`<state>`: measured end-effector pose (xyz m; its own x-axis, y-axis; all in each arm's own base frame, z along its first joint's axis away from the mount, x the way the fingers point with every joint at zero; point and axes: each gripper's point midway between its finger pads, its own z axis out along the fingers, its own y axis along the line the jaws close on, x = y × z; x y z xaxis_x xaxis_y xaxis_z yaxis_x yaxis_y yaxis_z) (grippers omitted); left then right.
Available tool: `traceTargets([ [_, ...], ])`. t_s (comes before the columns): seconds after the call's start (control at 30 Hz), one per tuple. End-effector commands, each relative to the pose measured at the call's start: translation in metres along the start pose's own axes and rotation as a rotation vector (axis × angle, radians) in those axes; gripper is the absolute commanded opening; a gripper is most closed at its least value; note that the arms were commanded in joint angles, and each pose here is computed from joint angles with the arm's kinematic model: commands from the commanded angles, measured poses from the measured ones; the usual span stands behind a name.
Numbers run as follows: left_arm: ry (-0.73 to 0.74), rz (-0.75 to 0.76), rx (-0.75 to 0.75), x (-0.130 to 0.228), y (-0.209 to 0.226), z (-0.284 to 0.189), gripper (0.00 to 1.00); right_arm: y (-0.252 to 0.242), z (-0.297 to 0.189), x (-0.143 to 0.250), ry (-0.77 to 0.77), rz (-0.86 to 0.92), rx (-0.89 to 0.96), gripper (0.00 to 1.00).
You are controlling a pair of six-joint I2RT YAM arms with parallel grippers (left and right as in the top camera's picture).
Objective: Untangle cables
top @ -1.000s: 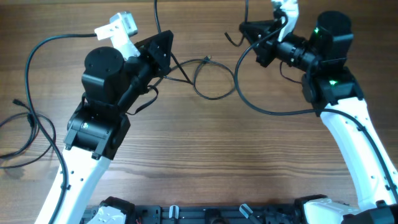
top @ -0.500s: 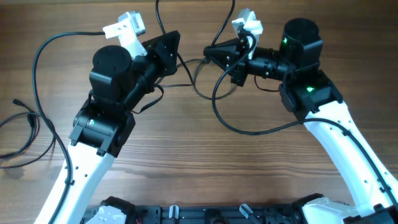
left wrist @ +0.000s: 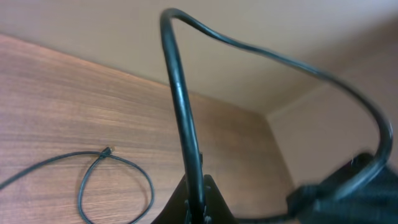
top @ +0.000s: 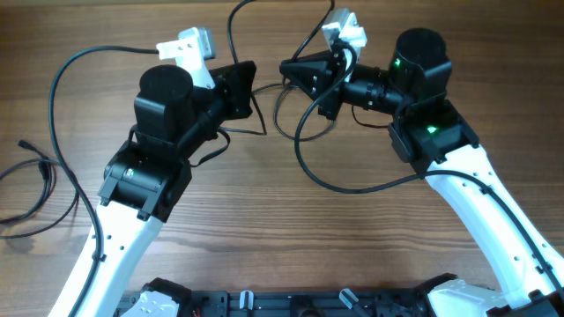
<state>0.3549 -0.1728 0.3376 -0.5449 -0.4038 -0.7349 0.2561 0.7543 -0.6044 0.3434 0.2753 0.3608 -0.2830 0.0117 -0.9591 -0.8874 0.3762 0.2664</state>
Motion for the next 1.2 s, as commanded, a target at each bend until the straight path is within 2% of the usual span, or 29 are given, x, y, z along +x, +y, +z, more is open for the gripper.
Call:
traceTargets([
  [0.0,0.096,0.239,0.182,0.02,-0.031,-0.003,0.04,-0.006,-0.001,-0.01,-0.031,0.057,0.049,0.05],
  [0.13,0.147,0.427,0.345,0.036,-0.053,-0.011,0.04,-0.008,-0.001,-0.011,-0.037,0.106,0.06,0.05],
  [0.33,0.137,0.597,0.359,0.04,-0.05,-0.007,0.04,-0.007,-0.001,-0.011,-0.037,0.154,0.055,0.05],
  [0.43,0.154,0.589,0.35,0.044,-0.046,0.0,0.04,-0.007,-0.001,-0.011,-0.037,0.159,0.055,0.05],
  [0.57,0.16,0.567,0.252,0.042,-0.026,0.016,0.06,-0.001,0.0,-0.009,-0.028,0.159,0.022,0.05],
  [0.7,0.143,0.573,0.259,0.039,-0.028,0.02,0.07,-0.002,0.0,-0.009,-0.025,0.162,0.023,0.05],
  [0.97,0.089,0.546,0.278,0.027,-0.037,0.02,0.26,0.007,0.0,-0.006,-0.006,0.176,-0.028,0.05],
  [1.0,0.089,0.546,0.278,0.027,-0.037,0.02,0.26,0.007,0.0,-0.006,-0.007,0.183,-0.027,0.04],
  [1.03,0.089,0.546,0.278,0.027,-0.037,0.02,0.17,0.007,0.0,-0.006,-0.007,0.183,-0.027,0.05],
  [1.07,0.089,0.546,0.278,0.027,-0.037,0.02,0.04,0.007,0.0,-0.006,-0.006,0.184,-0.027,0.05],
  [1.17,0.089,0.547,0.278,0.027,-0.037,0.02,0.04,0.007,0.0,-0.006,-0.006,0.184,-0.027,0.05],
])
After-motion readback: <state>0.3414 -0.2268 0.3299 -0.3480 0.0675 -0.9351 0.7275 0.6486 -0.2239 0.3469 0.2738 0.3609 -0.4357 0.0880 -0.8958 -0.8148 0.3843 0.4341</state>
